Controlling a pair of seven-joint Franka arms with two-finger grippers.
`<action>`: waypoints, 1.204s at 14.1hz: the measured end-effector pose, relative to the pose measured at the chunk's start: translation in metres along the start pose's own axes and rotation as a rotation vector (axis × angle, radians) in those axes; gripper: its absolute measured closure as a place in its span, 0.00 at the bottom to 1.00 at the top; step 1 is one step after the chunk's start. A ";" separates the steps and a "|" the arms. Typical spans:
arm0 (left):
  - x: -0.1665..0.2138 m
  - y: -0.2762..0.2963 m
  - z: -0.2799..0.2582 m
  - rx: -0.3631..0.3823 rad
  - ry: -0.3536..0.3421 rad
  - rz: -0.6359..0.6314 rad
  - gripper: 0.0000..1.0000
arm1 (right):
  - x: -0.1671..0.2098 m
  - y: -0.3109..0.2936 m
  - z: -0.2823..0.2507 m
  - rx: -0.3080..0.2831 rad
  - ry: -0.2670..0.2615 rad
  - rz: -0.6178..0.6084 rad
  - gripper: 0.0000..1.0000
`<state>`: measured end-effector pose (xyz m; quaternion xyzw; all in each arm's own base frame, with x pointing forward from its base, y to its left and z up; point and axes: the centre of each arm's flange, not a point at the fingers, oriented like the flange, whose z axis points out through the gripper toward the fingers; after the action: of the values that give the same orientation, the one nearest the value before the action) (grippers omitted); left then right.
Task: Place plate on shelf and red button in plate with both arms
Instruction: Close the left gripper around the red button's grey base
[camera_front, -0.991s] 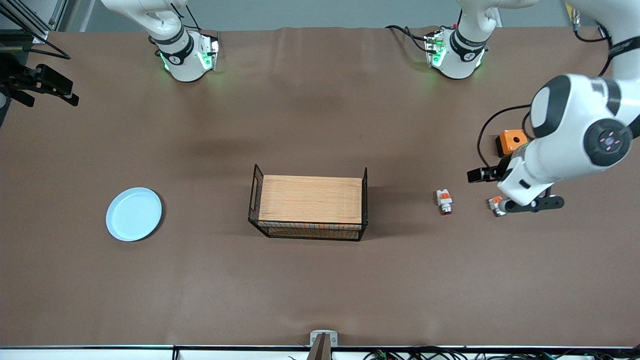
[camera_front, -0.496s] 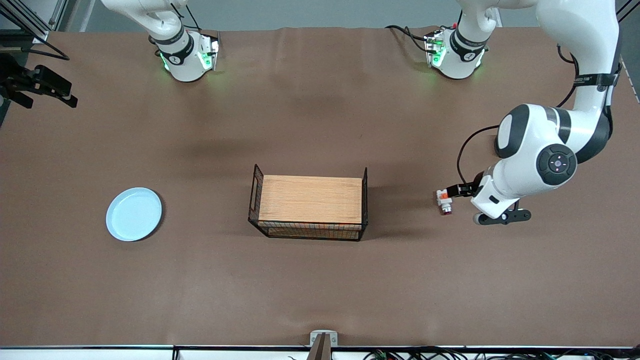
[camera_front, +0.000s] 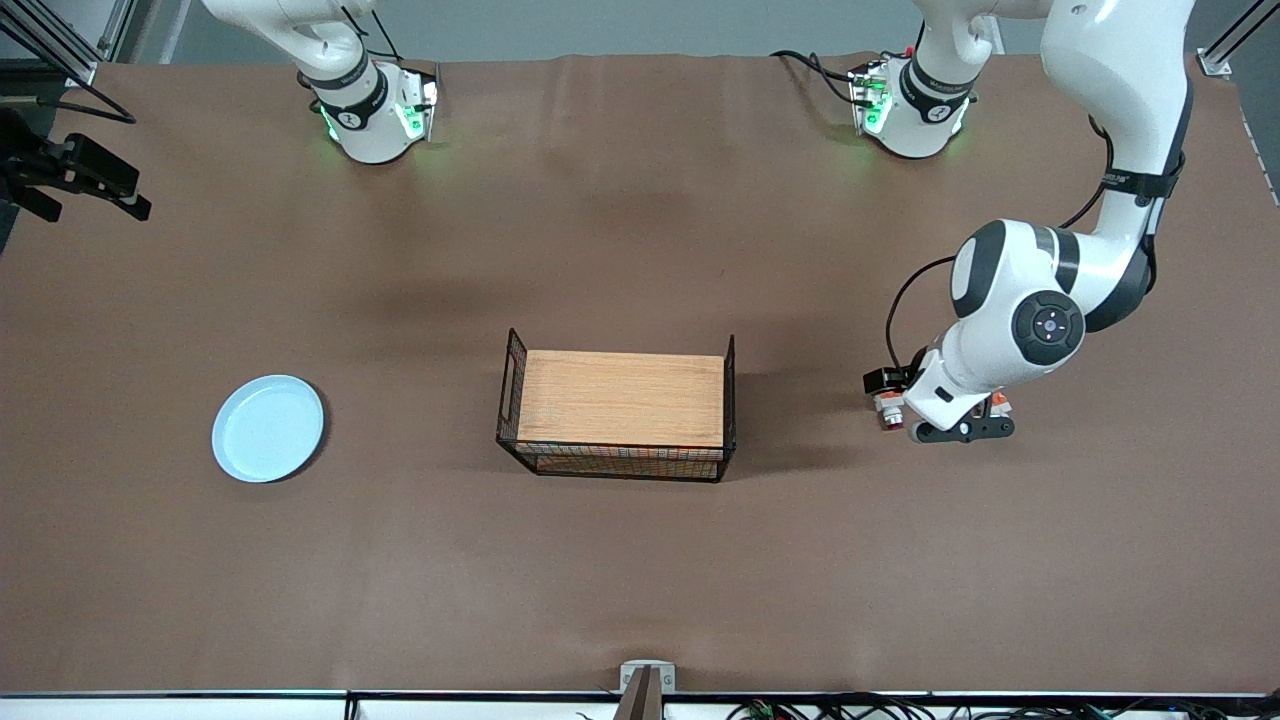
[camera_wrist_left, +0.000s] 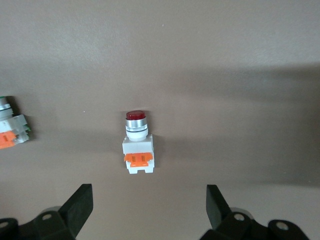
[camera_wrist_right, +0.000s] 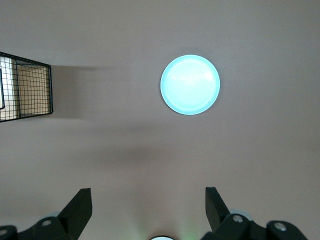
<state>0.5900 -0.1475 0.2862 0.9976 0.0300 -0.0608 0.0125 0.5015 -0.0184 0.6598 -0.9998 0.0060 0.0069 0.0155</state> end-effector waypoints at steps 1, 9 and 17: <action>-0.002 -0.001 0.008 -0.002 0.008 -0.001 0.00 | 0.000 0.001 0.000 0.000 0.004 0.002 0.00; -0.002 -0.007 0.063 -0.016 0.040 -0.010 0.00 | 0.003 0.013 0.000 -0.015 0.029 0.023 0.00; 0.000 -0.012 0.094 0.014 0.034 0.021 0.00 | 0.000 0.014 0.007 -0.034 0.013 0.022 0.00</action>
<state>0.5782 -0.1386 0.1929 0.9988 0.0195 -0.0437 0.0056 0.5009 -0.0323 0.6522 -0.9999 0.0167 0.0005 -0.0017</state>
